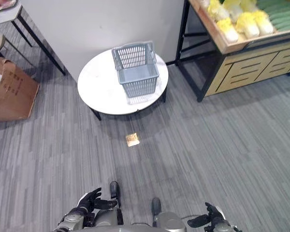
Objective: Get the vegetables into the basket
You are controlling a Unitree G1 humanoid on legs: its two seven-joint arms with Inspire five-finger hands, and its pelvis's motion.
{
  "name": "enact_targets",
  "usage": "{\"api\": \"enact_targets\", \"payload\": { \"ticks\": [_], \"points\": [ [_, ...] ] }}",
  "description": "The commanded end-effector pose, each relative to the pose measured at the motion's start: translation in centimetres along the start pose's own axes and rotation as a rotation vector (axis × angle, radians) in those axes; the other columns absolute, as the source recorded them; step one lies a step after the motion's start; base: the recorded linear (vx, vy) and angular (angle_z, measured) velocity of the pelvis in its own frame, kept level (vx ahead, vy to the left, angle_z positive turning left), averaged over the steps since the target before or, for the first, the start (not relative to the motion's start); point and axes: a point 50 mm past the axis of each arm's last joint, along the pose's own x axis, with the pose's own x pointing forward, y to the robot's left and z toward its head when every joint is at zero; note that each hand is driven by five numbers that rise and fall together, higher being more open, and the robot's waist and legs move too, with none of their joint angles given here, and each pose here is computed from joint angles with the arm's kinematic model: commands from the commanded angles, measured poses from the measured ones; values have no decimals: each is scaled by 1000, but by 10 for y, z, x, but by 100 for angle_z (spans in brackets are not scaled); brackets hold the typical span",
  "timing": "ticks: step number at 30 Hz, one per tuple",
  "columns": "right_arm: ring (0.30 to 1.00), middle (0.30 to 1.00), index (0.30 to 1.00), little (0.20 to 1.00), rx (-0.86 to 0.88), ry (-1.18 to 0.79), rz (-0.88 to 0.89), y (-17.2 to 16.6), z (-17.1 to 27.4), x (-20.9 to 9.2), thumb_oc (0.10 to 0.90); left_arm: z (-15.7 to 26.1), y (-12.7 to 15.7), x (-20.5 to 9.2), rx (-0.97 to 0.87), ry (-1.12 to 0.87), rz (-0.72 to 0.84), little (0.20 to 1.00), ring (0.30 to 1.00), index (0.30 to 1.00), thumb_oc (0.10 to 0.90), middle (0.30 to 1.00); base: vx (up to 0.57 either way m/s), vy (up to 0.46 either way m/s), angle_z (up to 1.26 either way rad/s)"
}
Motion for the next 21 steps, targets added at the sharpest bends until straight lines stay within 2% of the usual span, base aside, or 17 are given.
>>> {"api": "enact_targets", "payload": {
  "ticks": [1, 7, 8, 9, 11, 15, 21],
  "points": [
    [1000, 1000, 1000, 1000, 5, -57, 20, 2, 8, 0, 900, -4, 24, -4, 81, -24, 50, 1000, 1000, 1000, 900, 1000, 206, 301, -53],
    [1000, 1000, 1000, 1000, 19, -138, 25, 7, 33, 3, 900, 4, 33, -2, 102, -39, 69, 1000, 1000, 1000, 900, 1000, 117, 200, -32],
    [1000, 1000, 1000, 1000, 30, -158, 37, 10, 40, 3, 900, -3, 52, -4, 91, 23, 106, 1000, 1000, 1000, 900, 1000, 83, 188, -29],
    [1000, 1000, 1000, 1000, 17, -172, 40, 11, 43, 3, 900, 9, 49, -1, 81, -31, 130, 1000, 1000, 1000, 900, 1000, 97, 220, -40],
    [1000, 1000, 1000, 1000, 15, -180, 29, 8, 44, 3, 900, 24, 39, 0, 48, -107, 74, 1000, 1000, 1000, 900, 1000, 117, 200, -44],
    [1000, 1000, 1000, 1000, 16, -224, 42, 15, 57, 3, 900, 11, 35, -1, 60, -60, 83, 1000, 1000, 1000, 900, 1000, 187, 80, -29],
    [1000, 1000, 1000, 1000, -1, -256, 74, 24, 68, 3, 900, 2, 36, -2, 43, -12, 97, 1000, 1000, 1000, 900, 1000, 205, -99, -21]
  ]
}}
